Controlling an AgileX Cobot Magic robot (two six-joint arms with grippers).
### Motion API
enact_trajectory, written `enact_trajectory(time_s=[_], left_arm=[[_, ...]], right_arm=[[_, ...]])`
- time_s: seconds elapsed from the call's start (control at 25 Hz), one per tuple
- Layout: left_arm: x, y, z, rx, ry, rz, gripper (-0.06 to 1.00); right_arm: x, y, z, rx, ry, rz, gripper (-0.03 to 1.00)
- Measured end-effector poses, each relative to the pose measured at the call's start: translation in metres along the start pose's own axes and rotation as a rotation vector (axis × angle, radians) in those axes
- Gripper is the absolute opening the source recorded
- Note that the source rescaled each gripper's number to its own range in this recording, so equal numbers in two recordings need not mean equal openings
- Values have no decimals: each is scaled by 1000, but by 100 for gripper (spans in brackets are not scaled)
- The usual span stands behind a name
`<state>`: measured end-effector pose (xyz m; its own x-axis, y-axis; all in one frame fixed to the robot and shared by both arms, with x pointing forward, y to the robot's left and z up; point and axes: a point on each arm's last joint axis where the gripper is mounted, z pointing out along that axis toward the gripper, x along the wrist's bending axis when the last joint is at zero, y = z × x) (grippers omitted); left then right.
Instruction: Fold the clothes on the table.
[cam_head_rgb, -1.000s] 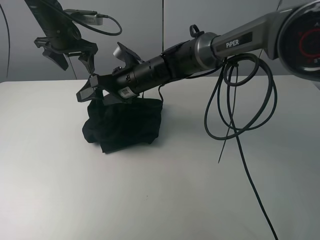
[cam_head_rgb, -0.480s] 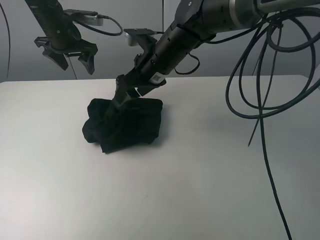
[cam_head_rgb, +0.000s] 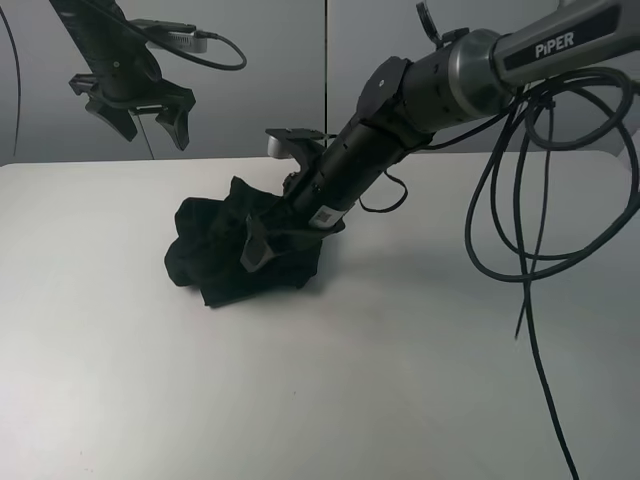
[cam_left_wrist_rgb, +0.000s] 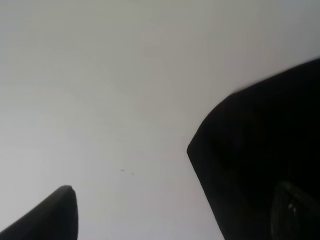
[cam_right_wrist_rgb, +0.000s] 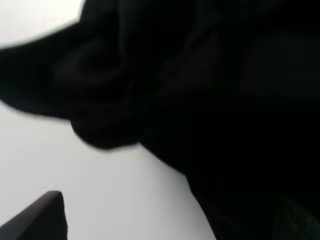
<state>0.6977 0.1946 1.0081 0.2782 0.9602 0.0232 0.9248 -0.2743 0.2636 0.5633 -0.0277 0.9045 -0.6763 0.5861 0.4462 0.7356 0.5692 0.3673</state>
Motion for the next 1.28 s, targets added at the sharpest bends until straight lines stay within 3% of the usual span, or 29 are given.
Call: enact_trajectory(time_s=[0.4, 0.64, 0.84, 1.08, 1.28], left_arm=[[0, 0, 0, -4, -1, -1, 99], [0, 0, 0, -5, -1, 1, 99], [0, 1, 0, -8, 4, 10, 99], [3, 2, -13, -51, 10, 29, 99], [22, -1, -56, -136, 29, -11, 99]], right_arm=[[8, 55, 39, -141, 90, -37, 89], [16, 84, 32, -258, 131, -88, 89], [19, 78, 32, -187, 154, -140, 87], [14, 69, 22, -48, 22, -182, 87], [29, 79, -32, -77, -76, -230, 91]])
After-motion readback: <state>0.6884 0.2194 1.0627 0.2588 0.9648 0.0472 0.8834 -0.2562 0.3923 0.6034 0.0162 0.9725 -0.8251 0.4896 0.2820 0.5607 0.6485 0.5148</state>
